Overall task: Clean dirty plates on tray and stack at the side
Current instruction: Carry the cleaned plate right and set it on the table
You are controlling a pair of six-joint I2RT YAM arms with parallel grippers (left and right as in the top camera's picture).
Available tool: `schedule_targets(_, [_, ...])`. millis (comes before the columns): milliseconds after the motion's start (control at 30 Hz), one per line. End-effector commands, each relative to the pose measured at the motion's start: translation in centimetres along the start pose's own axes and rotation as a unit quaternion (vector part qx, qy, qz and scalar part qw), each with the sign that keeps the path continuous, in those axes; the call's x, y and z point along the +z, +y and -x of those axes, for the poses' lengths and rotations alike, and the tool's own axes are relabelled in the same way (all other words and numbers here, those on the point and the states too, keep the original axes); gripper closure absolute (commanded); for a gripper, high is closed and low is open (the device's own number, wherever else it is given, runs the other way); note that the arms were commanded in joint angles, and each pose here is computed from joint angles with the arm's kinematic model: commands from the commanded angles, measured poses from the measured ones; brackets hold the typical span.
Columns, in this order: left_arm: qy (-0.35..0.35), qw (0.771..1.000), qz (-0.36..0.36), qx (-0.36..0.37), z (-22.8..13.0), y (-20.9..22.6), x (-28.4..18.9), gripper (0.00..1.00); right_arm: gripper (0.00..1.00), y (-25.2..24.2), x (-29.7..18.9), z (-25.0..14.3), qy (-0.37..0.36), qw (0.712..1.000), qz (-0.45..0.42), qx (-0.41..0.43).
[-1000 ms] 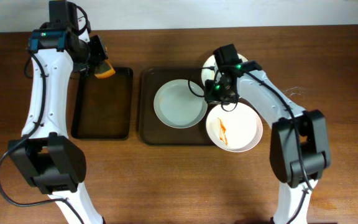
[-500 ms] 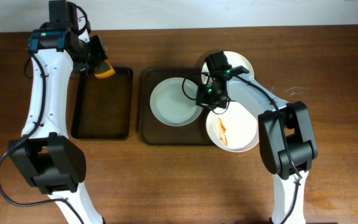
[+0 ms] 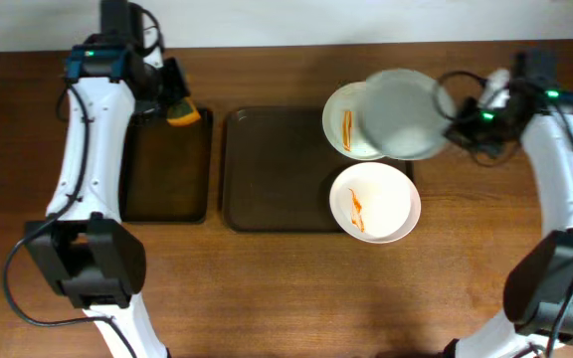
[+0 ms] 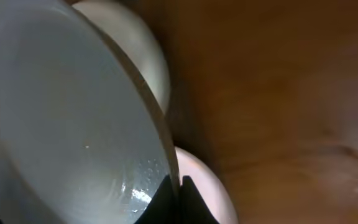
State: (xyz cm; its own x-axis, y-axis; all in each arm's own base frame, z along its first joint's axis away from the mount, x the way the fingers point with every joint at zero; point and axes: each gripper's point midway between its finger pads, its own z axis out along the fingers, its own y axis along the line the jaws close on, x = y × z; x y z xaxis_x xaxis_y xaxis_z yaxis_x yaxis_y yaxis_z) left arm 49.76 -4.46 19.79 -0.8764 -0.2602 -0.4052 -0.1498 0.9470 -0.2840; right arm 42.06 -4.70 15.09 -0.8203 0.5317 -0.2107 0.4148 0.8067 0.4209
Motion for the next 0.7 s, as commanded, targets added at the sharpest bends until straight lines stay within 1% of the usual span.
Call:
schedule_targets(0, [0.02,0.998,-0.01,0.059,-1.7,-3.4,1.7,1.0,0.96,-8.6,-1.4,1.3,-0.034,0.989,-0.121,0.077])
schedule_targets(33, [0.024,0.998,-0.005,0.066,-2.0,-3.8,2.2,1.0,0.96,-11.0,-1.5,0.9,-0.036,0.982,-0.149,0.11])
schedule_targets(133, [0.045,0.996,-0.003,0.076,-3.2,-4.6,4.1,1.0,0.96,-16.0,0.0,-0.7,-0.034,0.971,-0.165,0.172])
schedule_targets(200, [0.05,0.996,-0.004,0.076,-3.4,-4.6,4.5,1.0,0.96,-18.5,0.7,-1.1,-0.045,0.965,-0.166,0.196])
schedule_targets(233, [0.048,0.996,-0.005,0.077,-3.3,-4.7,4.5,1.0,0.95,-19.0,1.0,-1.0,-0.053,0.965,-0.164,0.196])
schedule_targets(267, [0.047,0.996,-0.005,0.077,-3.3,-4.7,4.6,1.0,0.82,-18.9,1.1,-0.6,-0.06,0.966,-0.162,0.191])
schedule_targets(300, [0.045,0.996,-0.005,0.077,-3.2,-4.7,4.6,1.0,0.67,-18.5,1.2,-0.2,-0.066,0.968,-0.155,0.186])
schedule_targets(333, [0.045,0.996,-0.006,0.077,-3.2,-4.8,4.6,1.0,0.6,-17.5,1.4,0.2,-0.066,0.974,-0.129,0.173])
schedule_targets(367, [0.044,0.996,-0.006,0.077,-3.1,-4.8,4.6,1.0,0.56,-15.5,1.6,0.6,-0.058,0.985,-0.075,0.141])
schedule_targets(400, [0.044,0.996,-0.006,0.077,-3.1,-4.8,4.6,1.0,0.57,-13.8,1.4,0.7,-0.048,0.992,-0.031,0.116])
schedule_targets(433, [0.044,0.996,-0.006,0.077,-3.1,-4.8,4.6,1.0,0.62,-12.1,0.7,0.6,-0.04,0.994,0.004,0.1])
schedule_targets(467, [0.044,0.996,-0.006,0.077,-3.1,-4.8,4.6,1.0,0.62,-10.1,-0.7,0.3,-0.035,0.995,0.038,0.082])
schedule_targets(500, [0.044,0.996,-0.006,0.077,-3.1,-4.8,4.6,1.0,0.62,-9.0,-1.8,-0.6,-0.028,0.996,0.046,0.072])
schedule_targets(533, [0.044,0.996,-0.006,0.077,-3.1,-4.8,4.6,1.0,0.61,-8.0,-2.4,-2.3,-0.007,0.998,0.041,0.053])
schedule_targets(600, [0.044,0.996,-0.006,0.077,-3.1,-4.8,4.6,1.0,0.61,-6.8,-1.9,-5.2,0.045,0.999,0.021,0.019])
schedule_targets(633, [0.044,0.996,-0.006,0.077,-3.1,-4.8,4.6,1.0,0.59,-6.8,-0.4,-7.5,0.083,0.996,-0.028,-0.009])
schedule_targets(667, [0.044,0.996,-0.006,0.077,-3.1,-4.8,4.6,1.0,0.57,-6.4,0.8,-8.9,0.101,0.993,-0.053,-0.033])
